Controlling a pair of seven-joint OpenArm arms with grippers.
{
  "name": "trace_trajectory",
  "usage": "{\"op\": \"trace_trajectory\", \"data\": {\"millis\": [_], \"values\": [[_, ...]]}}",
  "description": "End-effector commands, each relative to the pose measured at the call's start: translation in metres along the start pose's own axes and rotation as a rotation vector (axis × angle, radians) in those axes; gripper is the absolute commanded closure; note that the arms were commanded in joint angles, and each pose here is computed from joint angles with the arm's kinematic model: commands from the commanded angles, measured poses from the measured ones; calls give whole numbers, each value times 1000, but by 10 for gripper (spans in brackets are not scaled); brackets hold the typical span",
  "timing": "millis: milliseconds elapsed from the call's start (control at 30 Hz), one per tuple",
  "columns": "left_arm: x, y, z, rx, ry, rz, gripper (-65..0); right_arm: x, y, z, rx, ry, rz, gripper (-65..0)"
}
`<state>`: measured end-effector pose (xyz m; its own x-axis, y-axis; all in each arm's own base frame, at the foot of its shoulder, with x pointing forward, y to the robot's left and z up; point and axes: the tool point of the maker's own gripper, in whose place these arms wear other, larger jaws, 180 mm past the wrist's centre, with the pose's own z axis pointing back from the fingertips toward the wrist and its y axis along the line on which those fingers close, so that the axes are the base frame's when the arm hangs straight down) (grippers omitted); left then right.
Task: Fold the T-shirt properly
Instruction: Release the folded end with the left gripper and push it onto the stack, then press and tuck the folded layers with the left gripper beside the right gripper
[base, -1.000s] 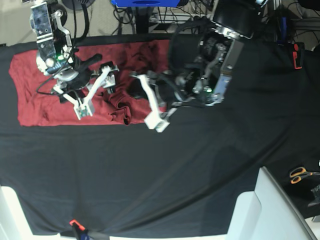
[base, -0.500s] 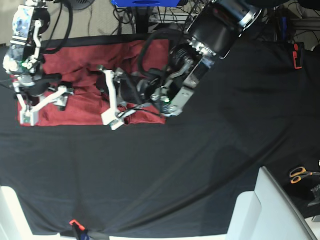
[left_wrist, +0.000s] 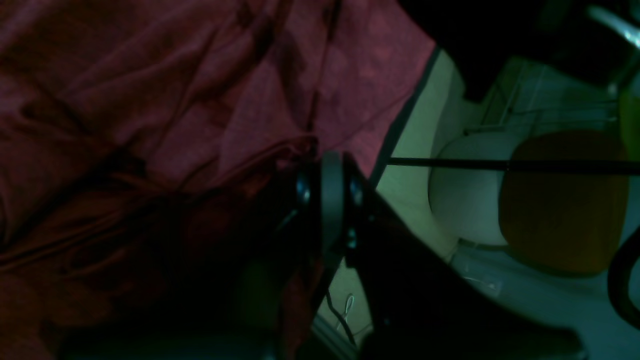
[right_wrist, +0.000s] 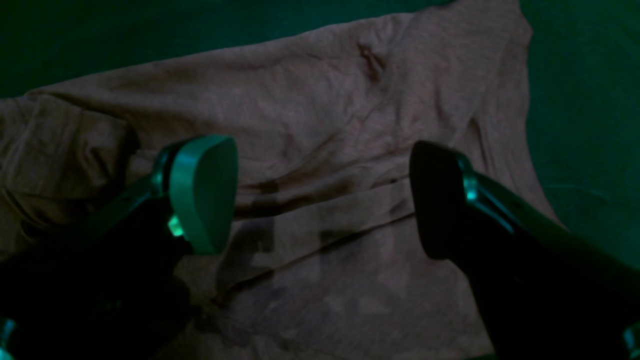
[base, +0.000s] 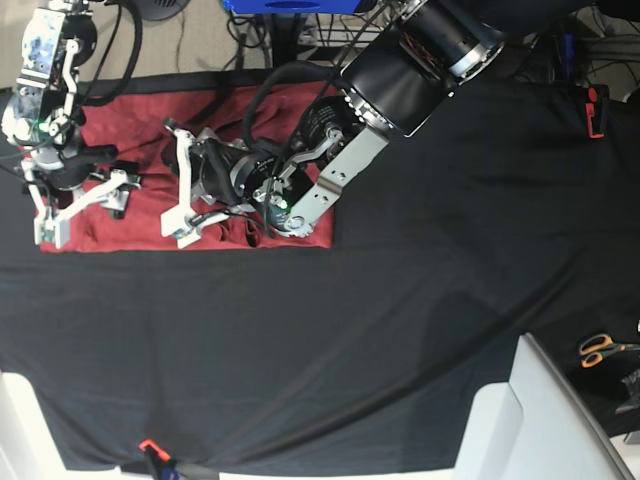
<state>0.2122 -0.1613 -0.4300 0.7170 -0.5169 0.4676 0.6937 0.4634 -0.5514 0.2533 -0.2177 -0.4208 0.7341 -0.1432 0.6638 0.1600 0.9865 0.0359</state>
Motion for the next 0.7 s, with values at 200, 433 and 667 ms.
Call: {"op": "trace_trajectory", "data": {"millis": [200, 433, 667], "values": [[25, -11, 5, -22, -56, -37, 0, 15, 1, 2, 5, -48, 2, -501], [28, -36, 0, -44, -18, -177, -216, 15, 0, 3, 2, -48, 0, -501], [66, -29, 31, -18, -140, -187, -235, 15, 0, 2, 3, -49, 0, -501]]}}
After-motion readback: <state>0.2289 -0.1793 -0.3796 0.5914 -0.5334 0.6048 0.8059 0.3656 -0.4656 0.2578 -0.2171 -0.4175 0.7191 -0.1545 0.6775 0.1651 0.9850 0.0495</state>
